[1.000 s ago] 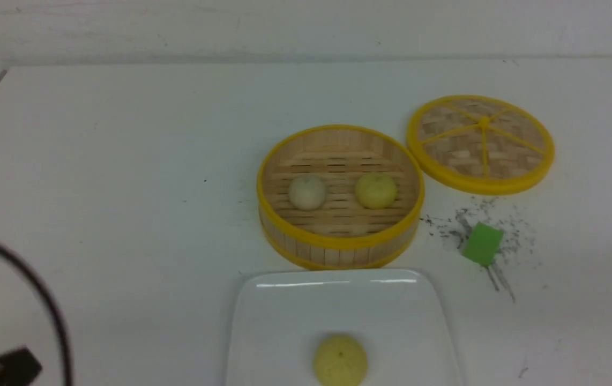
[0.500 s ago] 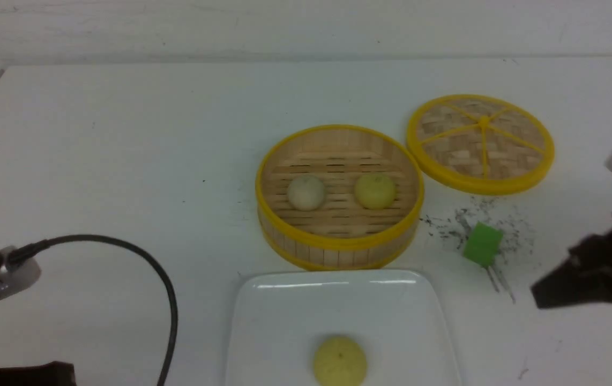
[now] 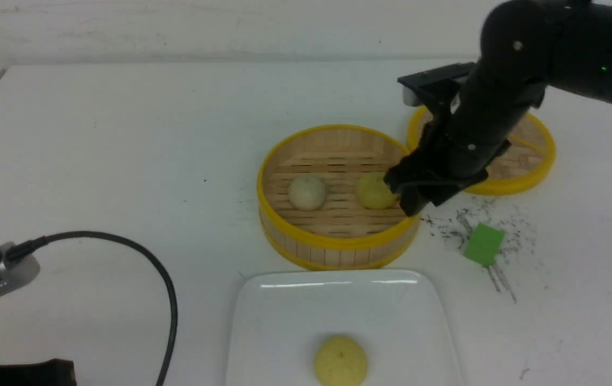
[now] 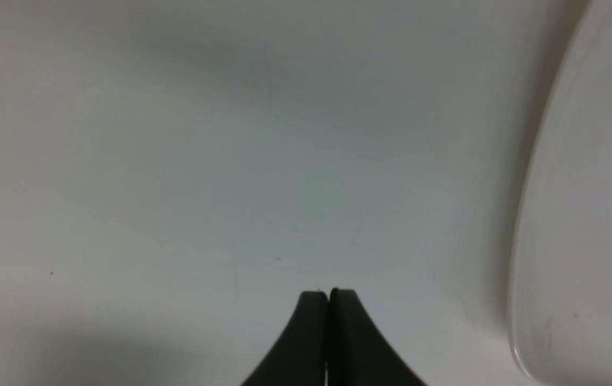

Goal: Put the steamed buns into the plate on the white tablecloth.
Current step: 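Reach toward a bun in the bamboo steamer with the right gripper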

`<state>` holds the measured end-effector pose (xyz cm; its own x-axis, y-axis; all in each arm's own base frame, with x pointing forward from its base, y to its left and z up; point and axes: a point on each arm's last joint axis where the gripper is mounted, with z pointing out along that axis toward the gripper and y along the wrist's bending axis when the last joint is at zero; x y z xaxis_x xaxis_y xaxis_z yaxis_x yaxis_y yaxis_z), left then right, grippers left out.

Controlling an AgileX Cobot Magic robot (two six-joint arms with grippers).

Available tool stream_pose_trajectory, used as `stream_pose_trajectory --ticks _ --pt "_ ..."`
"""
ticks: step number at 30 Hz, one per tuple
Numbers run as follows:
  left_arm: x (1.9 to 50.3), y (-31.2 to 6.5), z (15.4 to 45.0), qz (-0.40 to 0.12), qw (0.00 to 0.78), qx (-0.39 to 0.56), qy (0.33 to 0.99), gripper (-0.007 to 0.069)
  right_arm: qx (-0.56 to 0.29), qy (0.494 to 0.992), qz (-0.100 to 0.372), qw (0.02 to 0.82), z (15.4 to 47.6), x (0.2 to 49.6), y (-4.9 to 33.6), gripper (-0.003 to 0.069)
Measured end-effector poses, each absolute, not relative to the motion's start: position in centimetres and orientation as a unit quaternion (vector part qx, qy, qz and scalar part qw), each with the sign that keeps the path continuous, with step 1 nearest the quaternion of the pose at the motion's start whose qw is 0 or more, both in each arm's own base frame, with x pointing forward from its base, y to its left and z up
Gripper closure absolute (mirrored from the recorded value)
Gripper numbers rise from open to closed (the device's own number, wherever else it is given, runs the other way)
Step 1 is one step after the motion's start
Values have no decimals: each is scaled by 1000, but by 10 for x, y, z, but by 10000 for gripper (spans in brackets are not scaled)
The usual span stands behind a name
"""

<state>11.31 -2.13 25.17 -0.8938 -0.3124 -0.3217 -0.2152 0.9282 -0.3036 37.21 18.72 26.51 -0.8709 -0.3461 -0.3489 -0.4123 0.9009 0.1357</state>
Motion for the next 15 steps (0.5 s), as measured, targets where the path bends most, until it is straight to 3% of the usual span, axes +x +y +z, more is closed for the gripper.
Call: stream_pose_trajectory --ticks 5,10,14,15 --pt "114 -21 252 -132 193 -138 962 589 -180 954 112 213 262 395 196 279" --pt "117 -21 253 -137 205 -154 957 580 -171 950 116 234 233 413 204 284" --pt "117 -21 254 -139 206 -161 955 569 -168 953 113 226 209 421 207 326" --pt "117 -21 254 -139 206 -162 955 566 -168 954 111 222 203 422 208 366"
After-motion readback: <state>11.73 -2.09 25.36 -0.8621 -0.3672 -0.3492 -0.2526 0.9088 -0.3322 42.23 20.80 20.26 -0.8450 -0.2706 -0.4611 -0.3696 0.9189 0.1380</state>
